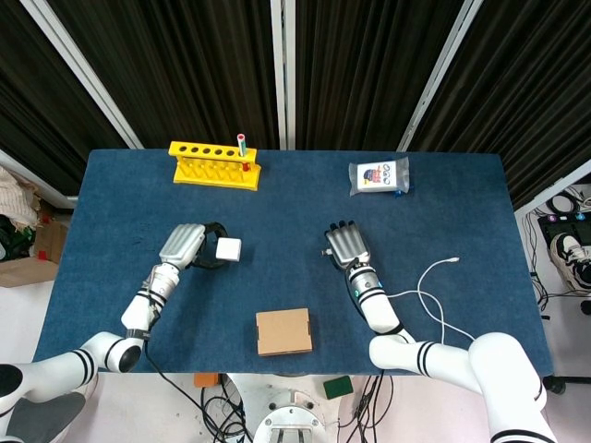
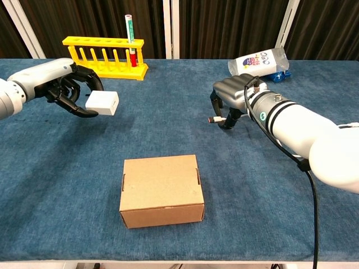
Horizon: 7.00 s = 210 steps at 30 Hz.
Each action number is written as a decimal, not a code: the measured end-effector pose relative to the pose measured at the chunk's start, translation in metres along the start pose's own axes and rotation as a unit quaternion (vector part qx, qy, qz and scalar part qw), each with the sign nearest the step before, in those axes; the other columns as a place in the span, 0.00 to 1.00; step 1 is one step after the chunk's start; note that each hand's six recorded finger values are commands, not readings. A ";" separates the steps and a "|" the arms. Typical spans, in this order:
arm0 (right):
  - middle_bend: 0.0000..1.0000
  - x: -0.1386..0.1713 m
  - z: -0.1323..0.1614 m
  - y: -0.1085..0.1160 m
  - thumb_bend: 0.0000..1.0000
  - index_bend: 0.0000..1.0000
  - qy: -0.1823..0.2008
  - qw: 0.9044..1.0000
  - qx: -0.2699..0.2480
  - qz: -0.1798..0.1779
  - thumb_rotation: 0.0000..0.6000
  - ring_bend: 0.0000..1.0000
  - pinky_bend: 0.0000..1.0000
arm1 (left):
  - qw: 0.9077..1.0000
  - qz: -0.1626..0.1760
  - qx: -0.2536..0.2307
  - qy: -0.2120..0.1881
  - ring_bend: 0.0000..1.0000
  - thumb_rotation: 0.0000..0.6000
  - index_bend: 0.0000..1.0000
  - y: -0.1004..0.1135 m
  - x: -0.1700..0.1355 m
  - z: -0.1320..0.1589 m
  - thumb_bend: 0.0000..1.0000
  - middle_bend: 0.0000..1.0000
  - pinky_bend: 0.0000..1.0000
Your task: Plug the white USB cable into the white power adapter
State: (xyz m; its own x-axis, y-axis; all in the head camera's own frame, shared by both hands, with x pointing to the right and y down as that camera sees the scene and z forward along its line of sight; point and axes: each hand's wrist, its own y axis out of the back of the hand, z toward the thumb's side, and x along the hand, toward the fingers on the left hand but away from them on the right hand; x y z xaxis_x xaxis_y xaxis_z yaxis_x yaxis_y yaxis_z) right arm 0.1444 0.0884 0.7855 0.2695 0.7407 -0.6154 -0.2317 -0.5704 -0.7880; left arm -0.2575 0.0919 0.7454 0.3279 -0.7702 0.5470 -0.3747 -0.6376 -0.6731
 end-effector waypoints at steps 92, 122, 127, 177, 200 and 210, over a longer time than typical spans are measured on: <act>0.61 0.015 0.067 0.125 0.83 0.62 -0.004 0.986 0.084 -0.147 1.00 0.51 0.48 | 0.999 -0.034 -0.011 0.038 0.71 1.00 0.68 0.063 0.048 0.087 0.33 0.57 0.91; 0.62 0.011 0.080 0.133 0.83 0.62 -0.010 0.988 0.047 -0.147 1.00 0.52 0.48 | 0.999 -0.025 0.001 0.028 0.71 1.00 0.68 0.061 0.051 0.116 0.33 0.57 0.91; 0.62 0.011 0.081 0.133 0.83 0.62 -0.011 0.988 0.044 -0.147 1.00 0.52 0.48 | 0.999 -0.027 0.003 0.026 0.71 1.00 0.68 0.059 0.052 0.118 0.34 0.57 0.91; 0.62 0.007 0.093 0.131 0.83 0.63 -0.012 0.990 0.039 -0.132 1.00 0.53 0.50 | 0.998 -0.029 0.049 0.027 0.71 1.00 0.68 0.054 0.055 0.125 0.33 0.57 0.91; 0.60 0.004 0.094 0.129 0.78 0.59 -0.014 0.991 0.027 -0.131 1.00 0.53 0.50 | 0.999 -0.037 0.029 0.019 0.71 1.00 0.68 0.050 0.056 0.133 0.33 0.57 0.91; 0.52 0.003 0.094 0.129 0.67 0.50 -0.012 0.991 0.025 -0.132 1.00 0.51 0.48 | 0.999 -0.037 0.029 0.012 0.71 1.00 0.68 0.049 0.056 0.132 0.33 0.57 0.91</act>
State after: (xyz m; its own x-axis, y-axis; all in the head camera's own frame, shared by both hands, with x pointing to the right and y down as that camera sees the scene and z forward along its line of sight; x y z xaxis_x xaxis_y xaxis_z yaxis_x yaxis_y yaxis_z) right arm 0.0272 0.0510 0.6836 0.3050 0.8706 -0.3861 -0.2016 -0.3372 -0.9196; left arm -0.1433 0.0196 0.6772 0.3311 -0.7213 0.6083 -0.2986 -0.6916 -0.6576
